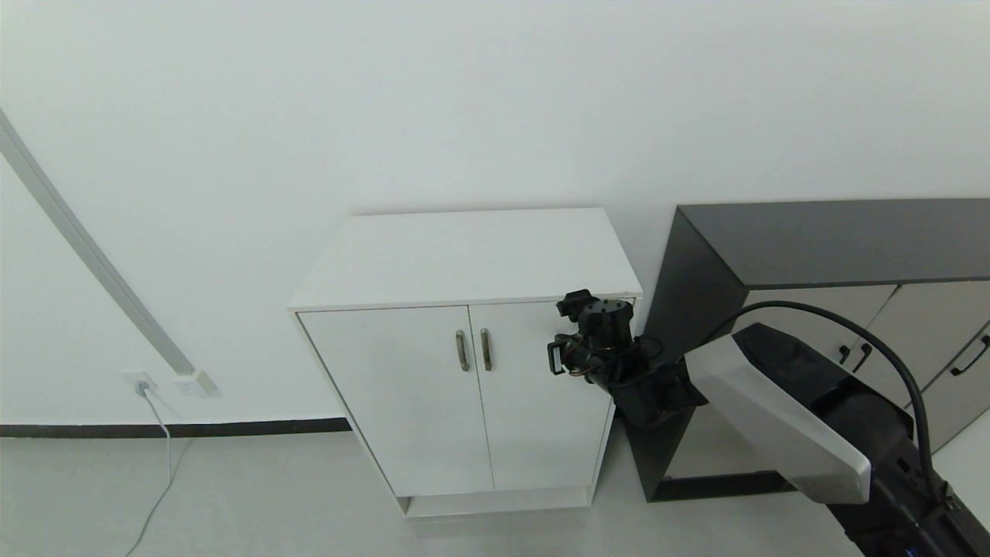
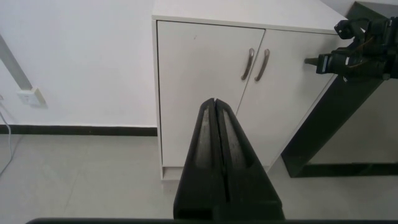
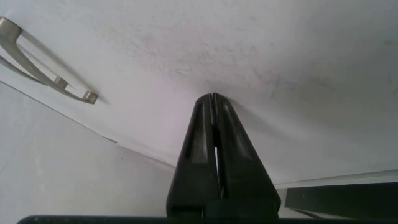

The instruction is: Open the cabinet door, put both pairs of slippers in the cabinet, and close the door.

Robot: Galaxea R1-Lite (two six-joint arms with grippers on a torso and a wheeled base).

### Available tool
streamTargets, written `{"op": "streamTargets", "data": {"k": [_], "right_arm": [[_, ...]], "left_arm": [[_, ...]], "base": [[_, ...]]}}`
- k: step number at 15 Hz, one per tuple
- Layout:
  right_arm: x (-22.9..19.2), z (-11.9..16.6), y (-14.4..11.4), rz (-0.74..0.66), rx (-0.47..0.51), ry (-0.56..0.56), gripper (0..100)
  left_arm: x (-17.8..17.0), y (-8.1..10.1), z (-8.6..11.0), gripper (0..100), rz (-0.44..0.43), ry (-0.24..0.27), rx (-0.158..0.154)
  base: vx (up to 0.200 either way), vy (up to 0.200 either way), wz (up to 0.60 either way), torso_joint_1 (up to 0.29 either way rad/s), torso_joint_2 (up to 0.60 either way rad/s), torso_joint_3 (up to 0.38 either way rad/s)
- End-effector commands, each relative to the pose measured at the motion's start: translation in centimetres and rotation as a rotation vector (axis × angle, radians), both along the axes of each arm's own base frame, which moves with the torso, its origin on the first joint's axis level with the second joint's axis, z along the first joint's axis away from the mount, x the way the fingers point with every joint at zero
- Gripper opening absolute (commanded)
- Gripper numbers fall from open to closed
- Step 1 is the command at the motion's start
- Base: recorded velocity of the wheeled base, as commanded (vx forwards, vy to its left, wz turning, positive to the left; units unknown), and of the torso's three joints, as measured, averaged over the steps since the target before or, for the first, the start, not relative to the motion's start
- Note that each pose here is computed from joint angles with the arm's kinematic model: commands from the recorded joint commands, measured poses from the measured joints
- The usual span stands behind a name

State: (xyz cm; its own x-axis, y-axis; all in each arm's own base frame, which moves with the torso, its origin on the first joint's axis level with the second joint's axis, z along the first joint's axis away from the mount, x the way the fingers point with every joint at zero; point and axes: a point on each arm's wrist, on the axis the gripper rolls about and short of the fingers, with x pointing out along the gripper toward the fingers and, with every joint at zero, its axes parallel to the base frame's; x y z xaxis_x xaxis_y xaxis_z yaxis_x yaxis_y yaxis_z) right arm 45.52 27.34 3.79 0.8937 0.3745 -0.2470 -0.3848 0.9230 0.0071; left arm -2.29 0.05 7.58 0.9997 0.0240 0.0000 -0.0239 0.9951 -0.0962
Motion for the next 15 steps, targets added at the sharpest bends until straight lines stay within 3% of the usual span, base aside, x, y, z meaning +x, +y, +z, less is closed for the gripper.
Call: {"op": "streamTargets", "data": {"k": [1, 8, 15], "right_arm": [[0.1, 0.1, -0.1, -0.003, 0.003, -0.005, 0], [0.1, -0.3, -0.3, -0.046, -0.006, -0.005, 0], [-5.5, 4.8, -4.4, -0.085, 0.016, -0.057, 0]], "left_arm": [[0.0, 0.0, 0.0, 0, 0.001, 0.0, 0.0], [0.0, 0.0, 0.0, 0, 0.001, 0.0, 0.0], [0.0, 0.0, 0.0, 0, 0.001, 0.0, 0.0]], "base": [[0.0, 0.0, 0.0, 0.0, 0.0, 0.0], [0.0, 0.0, 0.0, 0.0, 0.0, 0.0], [0.0, 0.0, 0.0, 0.0, 0.0, 0.0]]}}
